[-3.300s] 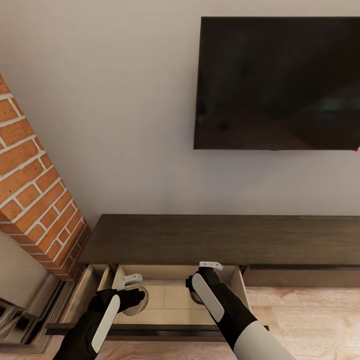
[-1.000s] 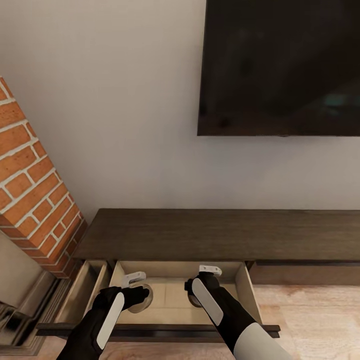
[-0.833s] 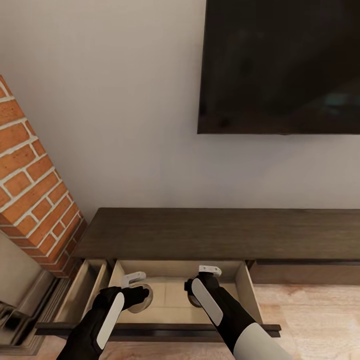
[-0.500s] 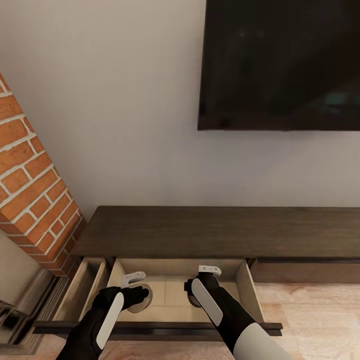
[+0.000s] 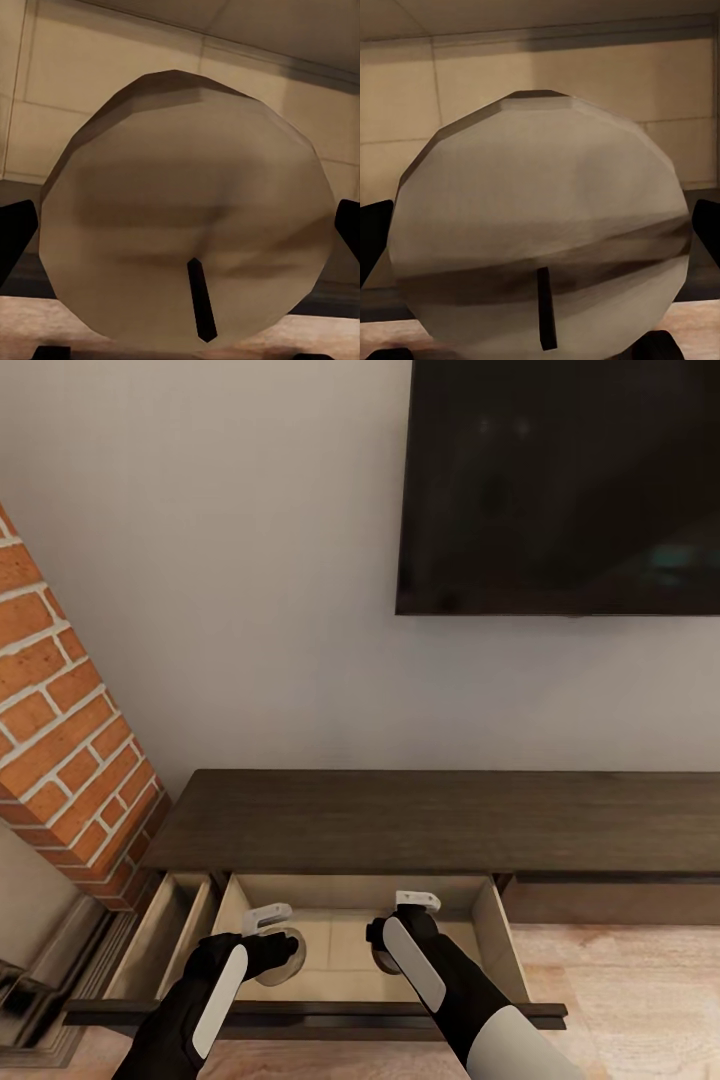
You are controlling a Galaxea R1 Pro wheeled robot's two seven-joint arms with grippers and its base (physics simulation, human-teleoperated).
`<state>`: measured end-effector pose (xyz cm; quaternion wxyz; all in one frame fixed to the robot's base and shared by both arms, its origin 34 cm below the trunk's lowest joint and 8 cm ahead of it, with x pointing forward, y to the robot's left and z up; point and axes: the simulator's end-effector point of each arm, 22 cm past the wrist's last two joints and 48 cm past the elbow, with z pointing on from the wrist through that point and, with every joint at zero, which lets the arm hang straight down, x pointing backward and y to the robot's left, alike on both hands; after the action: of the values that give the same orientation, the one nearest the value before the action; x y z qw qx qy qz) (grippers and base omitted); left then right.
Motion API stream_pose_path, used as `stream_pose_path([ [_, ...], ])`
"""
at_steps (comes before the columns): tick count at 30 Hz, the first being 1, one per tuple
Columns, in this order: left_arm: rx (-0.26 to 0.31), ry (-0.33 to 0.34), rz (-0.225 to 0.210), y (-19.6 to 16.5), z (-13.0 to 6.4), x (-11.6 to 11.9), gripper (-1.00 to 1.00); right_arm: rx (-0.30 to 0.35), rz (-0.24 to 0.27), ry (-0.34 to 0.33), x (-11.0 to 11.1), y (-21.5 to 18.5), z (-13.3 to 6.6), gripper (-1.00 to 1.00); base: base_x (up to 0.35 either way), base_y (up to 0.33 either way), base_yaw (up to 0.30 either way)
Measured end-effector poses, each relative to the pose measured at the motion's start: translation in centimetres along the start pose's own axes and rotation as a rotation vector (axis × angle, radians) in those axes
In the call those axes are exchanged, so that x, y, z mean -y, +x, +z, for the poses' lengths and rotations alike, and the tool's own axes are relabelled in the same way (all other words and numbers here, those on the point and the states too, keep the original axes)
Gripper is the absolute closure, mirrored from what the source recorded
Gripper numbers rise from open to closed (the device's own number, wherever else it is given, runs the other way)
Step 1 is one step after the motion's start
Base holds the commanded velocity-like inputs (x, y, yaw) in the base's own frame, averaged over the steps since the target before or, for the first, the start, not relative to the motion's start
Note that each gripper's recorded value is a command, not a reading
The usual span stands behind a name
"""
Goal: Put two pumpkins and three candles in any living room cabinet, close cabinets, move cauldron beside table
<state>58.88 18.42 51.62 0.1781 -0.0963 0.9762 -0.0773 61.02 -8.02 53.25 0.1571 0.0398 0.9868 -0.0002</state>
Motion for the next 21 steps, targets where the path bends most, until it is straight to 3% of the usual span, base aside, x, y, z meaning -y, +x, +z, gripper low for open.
stream_pose_path([
  [21,-0.002,0.001,-0.002,0.01,0.00,-0.13,1.00,0.000,0.000,0.000,-0.01,0.00,0.00,1.00,0.052,0.064,0.000],
])
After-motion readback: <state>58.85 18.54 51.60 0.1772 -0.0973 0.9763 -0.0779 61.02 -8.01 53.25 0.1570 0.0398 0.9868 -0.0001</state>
